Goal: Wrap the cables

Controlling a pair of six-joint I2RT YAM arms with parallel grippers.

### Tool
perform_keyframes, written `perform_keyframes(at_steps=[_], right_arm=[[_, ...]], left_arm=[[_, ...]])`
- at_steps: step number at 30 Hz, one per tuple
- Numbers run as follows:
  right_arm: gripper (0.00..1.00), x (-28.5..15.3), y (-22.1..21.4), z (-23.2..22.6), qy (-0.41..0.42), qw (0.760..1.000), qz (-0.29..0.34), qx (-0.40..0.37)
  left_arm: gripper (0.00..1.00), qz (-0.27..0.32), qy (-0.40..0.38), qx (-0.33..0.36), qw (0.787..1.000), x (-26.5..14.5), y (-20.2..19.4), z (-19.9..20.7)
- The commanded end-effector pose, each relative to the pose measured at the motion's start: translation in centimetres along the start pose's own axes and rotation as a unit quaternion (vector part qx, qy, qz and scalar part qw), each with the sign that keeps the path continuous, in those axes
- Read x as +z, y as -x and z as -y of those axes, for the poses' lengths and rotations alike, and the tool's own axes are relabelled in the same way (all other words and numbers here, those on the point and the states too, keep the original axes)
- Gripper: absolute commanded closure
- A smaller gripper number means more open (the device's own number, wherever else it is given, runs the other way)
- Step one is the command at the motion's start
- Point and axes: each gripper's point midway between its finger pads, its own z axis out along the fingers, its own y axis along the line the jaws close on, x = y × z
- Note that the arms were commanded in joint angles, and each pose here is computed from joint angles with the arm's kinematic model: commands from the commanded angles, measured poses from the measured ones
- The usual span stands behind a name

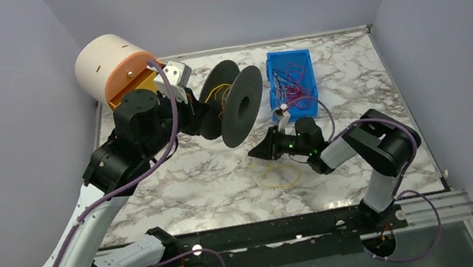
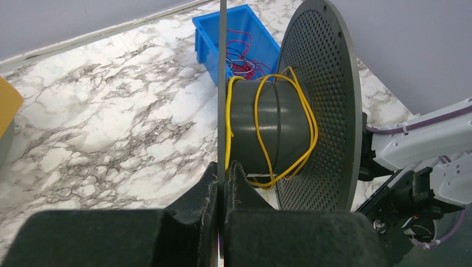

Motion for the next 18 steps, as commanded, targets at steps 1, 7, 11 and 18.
perform_keyframes(at_steps=[1,7,11,18], right_arm=[[0.77,0.4,-0.3,-1.1,0.031,0.999,-0.004,-0.006],[0.99,-0.6,-0.8,-1.3,0.028,1.0,0.001,-0.011],[0.99,-1.7,-1.7,-1.8,0.021,1.0,-0.001,-0.019],[0.99,-3.3,-4.2,-3.7,0.014,0.999,-0.022,-0.034]], left_arm=[[1.0,0.073,-0.016,-0.016,0.997,-0.9,3.6,0.8],[1.0,0.071,-0.007,-0.023,0.997,-0.5,3.4,0.5],[1.0,0.082,0.024,-0.032,0.996,0.1,3.6,-0.6],[1.0,0.088,0.107,-0.056,0.989,2.3,2.7,-3.6]])
